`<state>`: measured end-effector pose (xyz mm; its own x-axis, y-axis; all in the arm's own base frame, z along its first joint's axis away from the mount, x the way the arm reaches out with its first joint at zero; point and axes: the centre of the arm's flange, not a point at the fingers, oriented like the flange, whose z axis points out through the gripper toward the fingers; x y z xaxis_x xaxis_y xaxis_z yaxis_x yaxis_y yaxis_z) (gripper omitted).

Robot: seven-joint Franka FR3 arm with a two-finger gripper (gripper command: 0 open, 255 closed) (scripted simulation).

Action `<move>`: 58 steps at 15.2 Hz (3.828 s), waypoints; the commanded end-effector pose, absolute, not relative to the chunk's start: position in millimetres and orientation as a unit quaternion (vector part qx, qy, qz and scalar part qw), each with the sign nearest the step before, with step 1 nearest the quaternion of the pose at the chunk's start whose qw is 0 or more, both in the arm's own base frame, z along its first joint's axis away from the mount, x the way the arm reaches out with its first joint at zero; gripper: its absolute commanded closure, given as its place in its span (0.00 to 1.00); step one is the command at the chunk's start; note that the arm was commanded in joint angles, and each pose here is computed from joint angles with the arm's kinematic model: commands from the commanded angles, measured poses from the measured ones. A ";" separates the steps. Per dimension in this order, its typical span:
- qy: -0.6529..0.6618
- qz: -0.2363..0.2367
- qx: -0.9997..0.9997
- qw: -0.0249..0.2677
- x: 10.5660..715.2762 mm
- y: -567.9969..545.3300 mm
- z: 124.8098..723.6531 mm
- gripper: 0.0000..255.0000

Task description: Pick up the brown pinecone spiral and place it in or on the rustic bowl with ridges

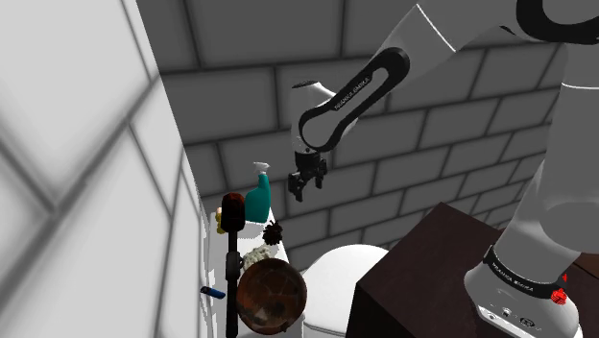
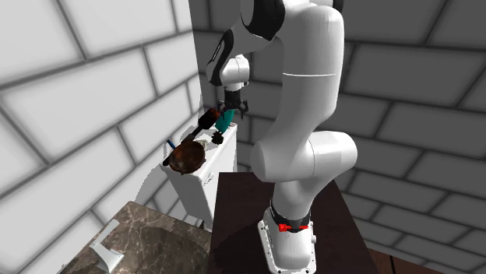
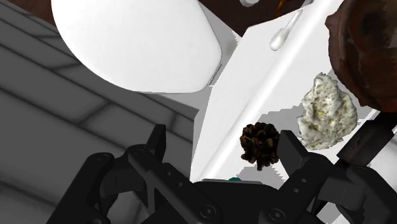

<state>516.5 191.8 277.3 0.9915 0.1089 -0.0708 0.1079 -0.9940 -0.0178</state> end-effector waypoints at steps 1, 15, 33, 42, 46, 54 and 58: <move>-0.056 0.035 -0.998 0.010 528.6 208.9 256.9 0.00; -0.066 0.028 -0.997 0.027 609.5 300.1 150.8 0.00; -0.066 0.028 -0.997 0.027 607.6 302.4 115.5 1.00; -0.066 0.028 -0.997 0.027 607.4 301.9 132.0 1.00; -0.066 0.028 -0.997 0.027 607.4 301.9 153.1 1.00; 0.030 -0.089 -0.994 0.062 537.6 254.1 163.6 0.00; 0.030 -0.089 -0.994 0.062 541.4 256.6 143.0 0.00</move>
